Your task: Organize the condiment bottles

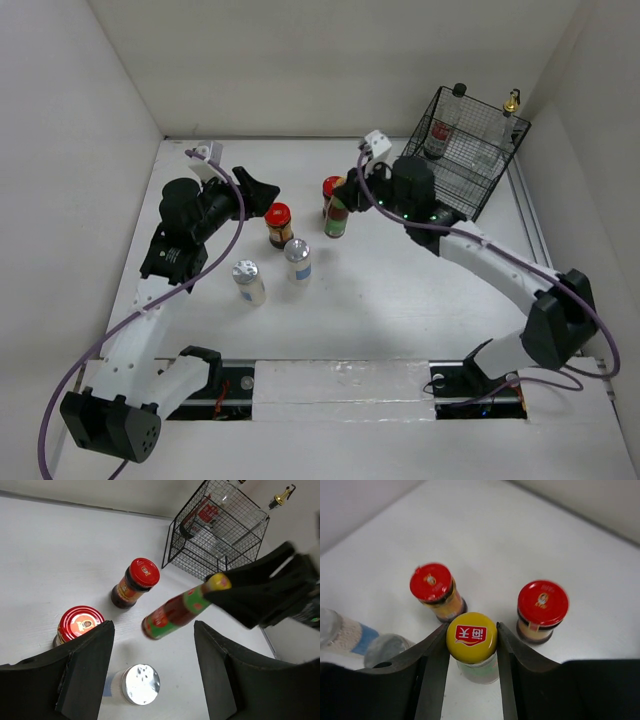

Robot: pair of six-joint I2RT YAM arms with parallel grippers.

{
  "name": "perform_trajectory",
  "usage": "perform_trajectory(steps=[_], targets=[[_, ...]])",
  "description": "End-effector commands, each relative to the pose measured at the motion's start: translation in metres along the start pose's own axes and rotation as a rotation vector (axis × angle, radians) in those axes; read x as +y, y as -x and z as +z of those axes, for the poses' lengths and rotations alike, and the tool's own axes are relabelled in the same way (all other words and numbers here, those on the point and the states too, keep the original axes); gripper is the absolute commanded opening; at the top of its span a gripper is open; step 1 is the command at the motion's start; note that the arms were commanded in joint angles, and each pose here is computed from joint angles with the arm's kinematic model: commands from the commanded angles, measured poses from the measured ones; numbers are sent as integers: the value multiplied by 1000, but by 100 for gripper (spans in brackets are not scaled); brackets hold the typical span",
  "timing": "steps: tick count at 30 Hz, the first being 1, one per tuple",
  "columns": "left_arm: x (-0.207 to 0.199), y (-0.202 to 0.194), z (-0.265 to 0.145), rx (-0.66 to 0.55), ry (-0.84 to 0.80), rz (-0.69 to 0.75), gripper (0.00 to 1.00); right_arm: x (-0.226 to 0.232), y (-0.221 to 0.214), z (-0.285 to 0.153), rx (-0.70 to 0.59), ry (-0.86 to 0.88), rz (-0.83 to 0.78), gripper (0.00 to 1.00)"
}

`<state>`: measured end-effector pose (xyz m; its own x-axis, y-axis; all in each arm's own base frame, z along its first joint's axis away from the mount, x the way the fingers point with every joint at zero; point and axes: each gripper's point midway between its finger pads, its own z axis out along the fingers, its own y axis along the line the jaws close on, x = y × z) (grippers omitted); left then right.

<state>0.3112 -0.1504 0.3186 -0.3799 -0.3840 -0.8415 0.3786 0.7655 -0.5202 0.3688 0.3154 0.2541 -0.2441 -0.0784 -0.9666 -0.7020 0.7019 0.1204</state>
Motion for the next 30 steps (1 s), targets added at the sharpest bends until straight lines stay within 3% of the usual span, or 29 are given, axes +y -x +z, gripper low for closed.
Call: perform_trajectory(steps=[1, 8, 15, 23, 30], targets=[[-9, 10, -1, -30, -43, 29, 61, -7, 154, -59, -420, -32, -46, 22], [-10, 12, -1, -38, -47, 32, 61, -119, 203, -103, -544, -346, -45, 20], [-13, 13, -3, -41, -60, 35, 61, -206, 227, -113, -568, -514, -63, 20], [-13, 13, -3, -41, -60, 35, 61, -274, 235, -117, -565, -621, -64, 19], [-9, 9, 1, -26, -51, 29, 61, -297, 230, -117, -543, -703, -105, 19]])
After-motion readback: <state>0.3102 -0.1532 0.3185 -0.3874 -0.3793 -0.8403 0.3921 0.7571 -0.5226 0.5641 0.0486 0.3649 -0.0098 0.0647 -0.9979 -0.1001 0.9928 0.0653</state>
